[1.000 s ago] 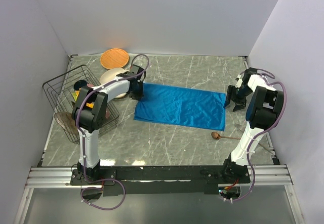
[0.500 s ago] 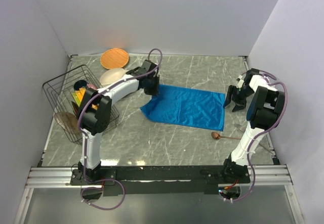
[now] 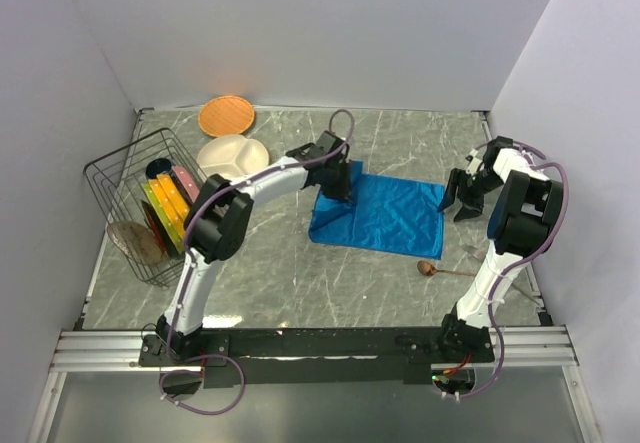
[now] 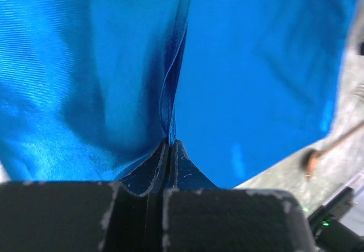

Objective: Fold the napkin into a case and place the utensils inside
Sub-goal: Fold the rectangle-folded napkin at the center of the board.

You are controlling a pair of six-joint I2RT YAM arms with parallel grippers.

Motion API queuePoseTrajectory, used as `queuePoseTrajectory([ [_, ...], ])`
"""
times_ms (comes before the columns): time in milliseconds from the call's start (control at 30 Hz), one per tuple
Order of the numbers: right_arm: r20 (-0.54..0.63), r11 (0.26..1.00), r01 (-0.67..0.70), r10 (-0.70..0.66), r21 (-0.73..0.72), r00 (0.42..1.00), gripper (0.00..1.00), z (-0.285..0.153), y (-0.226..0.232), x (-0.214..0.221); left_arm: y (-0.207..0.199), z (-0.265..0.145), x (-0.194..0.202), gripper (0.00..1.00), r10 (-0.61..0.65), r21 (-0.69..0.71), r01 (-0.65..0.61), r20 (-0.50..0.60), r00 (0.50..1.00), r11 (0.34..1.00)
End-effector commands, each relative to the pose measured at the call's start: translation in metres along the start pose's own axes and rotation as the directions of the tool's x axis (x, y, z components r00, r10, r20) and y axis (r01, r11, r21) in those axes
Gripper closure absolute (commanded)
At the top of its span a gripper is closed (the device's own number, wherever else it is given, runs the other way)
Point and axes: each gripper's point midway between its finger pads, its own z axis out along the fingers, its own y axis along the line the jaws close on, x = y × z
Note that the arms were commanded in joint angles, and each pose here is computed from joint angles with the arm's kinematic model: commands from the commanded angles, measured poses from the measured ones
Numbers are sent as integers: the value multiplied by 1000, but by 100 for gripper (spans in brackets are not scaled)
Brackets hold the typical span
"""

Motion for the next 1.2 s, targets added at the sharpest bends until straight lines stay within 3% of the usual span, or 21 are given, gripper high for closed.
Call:
queuePoseTrajectory([
  [0, 36, 998, -10, 13, -66, 999, 38, -18, 13, -5, -55, 8, -9, 99, -27, 149, 23, 23, 999, 989],
  [233, 95, 984, 0, 17, -180, 995, 44, -41, 40, -6, -102, 32, 0, 99, -49, 246, 47, 1, 999, 968],
  [567, 48, 950, -88, 107, -300, 993, 52, -26, 56, -3, -143, 59, -8, 99, -79, 367, 64, 26, 997, 928],
  [667, 60, 944, -96, 121, -316, 991, 45, -26, 59, -6, -155, 50, -12, 47, -78, 437, 60, 22, 997, 898],
  [767, 48, 937, -113, 136, -332, 990, 44, -23, 61, -5, -156, 20, -31, 33, -99, 485, 59, 57, 993, 872],
  [933, 42, 932, -116, 139, -344, 989, 44, -14, 70, -5, -121, -44, -73, 31, -105, 454, 13, 178, 978, 891],
  [1167, 38, 954, -86, 101, -286, 994, 48, 5, 87, 3, -37, -76, -59, 30, -65, 265, 10, 202, 977, 964],
])
